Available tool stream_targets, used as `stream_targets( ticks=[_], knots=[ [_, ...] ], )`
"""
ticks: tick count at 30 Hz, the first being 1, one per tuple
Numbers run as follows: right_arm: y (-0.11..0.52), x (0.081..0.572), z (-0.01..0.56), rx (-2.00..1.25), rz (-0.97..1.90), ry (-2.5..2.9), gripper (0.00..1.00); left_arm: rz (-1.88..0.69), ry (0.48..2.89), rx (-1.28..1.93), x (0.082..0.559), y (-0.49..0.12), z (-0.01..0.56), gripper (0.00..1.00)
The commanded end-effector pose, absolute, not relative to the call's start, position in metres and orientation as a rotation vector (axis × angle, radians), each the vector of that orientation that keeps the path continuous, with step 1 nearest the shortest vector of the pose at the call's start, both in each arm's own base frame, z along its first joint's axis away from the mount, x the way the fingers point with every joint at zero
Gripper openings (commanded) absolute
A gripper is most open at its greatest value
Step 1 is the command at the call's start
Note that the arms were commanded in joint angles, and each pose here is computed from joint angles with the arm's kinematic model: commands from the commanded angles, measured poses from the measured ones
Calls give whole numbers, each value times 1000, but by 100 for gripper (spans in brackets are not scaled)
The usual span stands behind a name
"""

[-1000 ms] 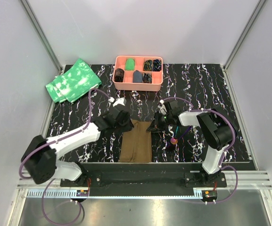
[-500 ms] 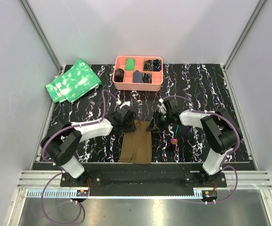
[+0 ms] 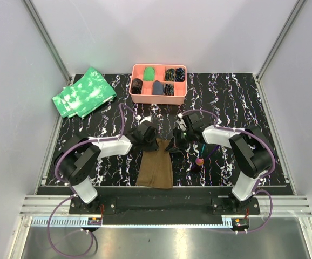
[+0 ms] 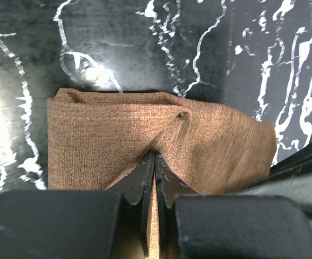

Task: Fold the napkin into a case and place the utensils inside
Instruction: Fold the 2/3-rectangle-folded napkin at the center of the board.

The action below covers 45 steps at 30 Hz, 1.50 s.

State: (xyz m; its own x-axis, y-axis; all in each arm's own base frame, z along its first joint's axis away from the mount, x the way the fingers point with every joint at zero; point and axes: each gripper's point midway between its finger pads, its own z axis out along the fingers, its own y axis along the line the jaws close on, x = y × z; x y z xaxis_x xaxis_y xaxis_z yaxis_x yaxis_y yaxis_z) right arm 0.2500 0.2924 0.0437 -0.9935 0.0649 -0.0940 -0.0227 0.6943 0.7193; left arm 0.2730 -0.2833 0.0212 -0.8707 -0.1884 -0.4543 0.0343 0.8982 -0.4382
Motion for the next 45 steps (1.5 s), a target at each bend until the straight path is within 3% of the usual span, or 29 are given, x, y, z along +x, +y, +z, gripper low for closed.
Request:
stream_targets(
  ticks=[1,14,24,32,45],
  knots=[
    [317,255,72,62,1228,2743,6,-634,2583,-105,266,-291,4,6],
    [329,269,67,311,1241,2672,1,-700,2545,-79,258,-298,29,8],
    [321,265,63,304,1172,2715,1,-577,2521,-29,248,-252,69,11],
    [322,269,70,317,1152,2713,1,-534,2578,-48,221,-233,23,7],
    [322,269,61,444,944,2775,1,-666,2590,-11,204,-293,8,6]
  ],
)
